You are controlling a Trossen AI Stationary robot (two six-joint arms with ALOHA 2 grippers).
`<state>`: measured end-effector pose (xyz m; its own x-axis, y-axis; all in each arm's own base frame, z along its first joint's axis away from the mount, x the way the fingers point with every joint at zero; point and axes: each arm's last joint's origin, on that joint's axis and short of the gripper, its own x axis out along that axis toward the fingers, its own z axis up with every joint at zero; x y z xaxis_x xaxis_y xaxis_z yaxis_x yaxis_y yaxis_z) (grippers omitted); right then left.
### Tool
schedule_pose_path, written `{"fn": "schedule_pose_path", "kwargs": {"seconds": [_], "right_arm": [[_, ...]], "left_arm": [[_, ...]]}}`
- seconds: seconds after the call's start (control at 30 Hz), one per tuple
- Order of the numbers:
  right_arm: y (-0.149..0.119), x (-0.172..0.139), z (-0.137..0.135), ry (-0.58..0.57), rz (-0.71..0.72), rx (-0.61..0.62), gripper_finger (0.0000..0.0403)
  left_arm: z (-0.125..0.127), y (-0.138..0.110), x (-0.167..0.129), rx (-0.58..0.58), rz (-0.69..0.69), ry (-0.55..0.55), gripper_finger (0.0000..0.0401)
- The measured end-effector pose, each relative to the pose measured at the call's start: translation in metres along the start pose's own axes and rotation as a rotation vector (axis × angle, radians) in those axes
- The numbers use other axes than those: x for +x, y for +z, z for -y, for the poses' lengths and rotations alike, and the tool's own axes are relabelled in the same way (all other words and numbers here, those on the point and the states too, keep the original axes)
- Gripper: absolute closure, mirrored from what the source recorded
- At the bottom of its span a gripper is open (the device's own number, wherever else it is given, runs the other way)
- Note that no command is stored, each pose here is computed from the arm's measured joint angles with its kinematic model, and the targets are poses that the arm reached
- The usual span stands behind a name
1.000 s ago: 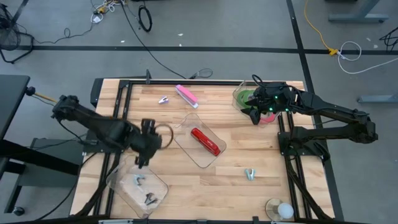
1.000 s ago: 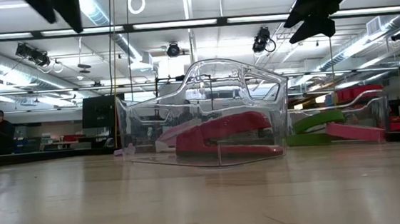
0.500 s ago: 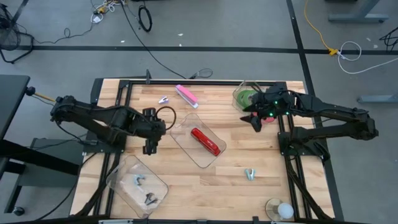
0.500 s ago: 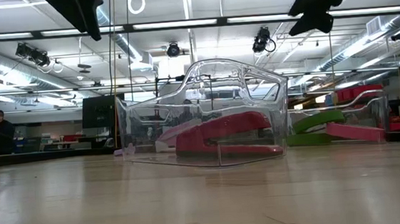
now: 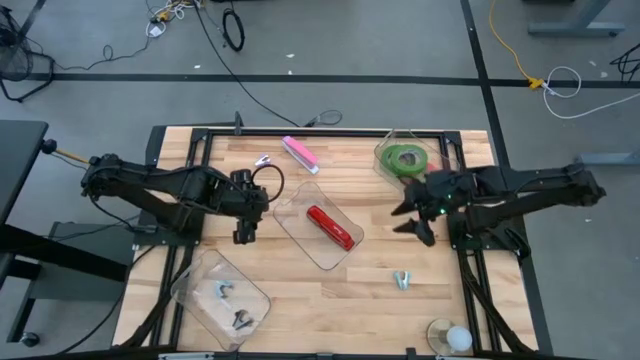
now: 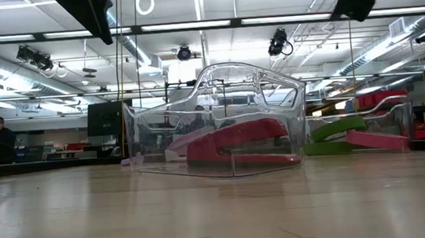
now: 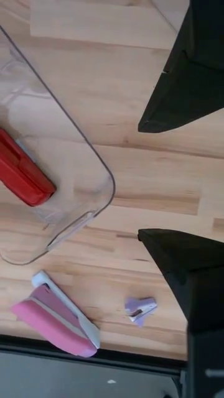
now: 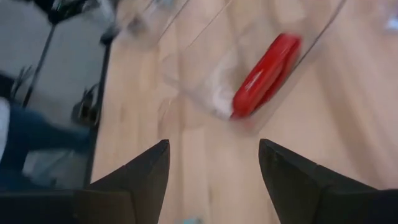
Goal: Pick and place Stapler, Stapler remover, tape
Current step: Put the blue staple remover into the bottom transparent bin
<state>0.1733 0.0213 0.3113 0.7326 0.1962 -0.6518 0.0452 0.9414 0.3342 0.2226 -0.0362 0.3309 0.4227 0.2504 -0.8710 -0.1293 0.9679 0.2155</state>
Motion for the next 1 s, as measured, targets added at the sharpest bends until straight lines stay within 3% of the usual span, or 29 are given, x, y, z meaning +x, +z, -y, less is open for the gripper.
{"fn": "schedule_pose_path", "kwargs": {"seconds": [0.3, 0.47, 0.63, 1.0], "right_arm": [[-0.025, 0.002, -0.024, 0.069, -0.195, -0.111, 0.0158], [-0.035, 0.008, -0.035, 0.102, -0.284, -0.249, 0.0158], [-0.042, 0.021, -0.045, 0.140, -0.352, -0.431, 0.0158], [-0.058, 0.057, -0.062, 0.253, -0.505, -0.954, 0.0158]], "left_arm": [[0.000, 0.001, 0.000, -0.010, 0.008, 0.007, 0.0136], [0.000, 0.001, 0.000, -0.010, 0.009, 0.010, 0.0136], [0.000, 0.001, 0.000, -0.009, 0.012, 0.026, 0.0136], [0.000, 0.001, 0.000, -0.008, 0.012, 0.027, 0.0136]]}}
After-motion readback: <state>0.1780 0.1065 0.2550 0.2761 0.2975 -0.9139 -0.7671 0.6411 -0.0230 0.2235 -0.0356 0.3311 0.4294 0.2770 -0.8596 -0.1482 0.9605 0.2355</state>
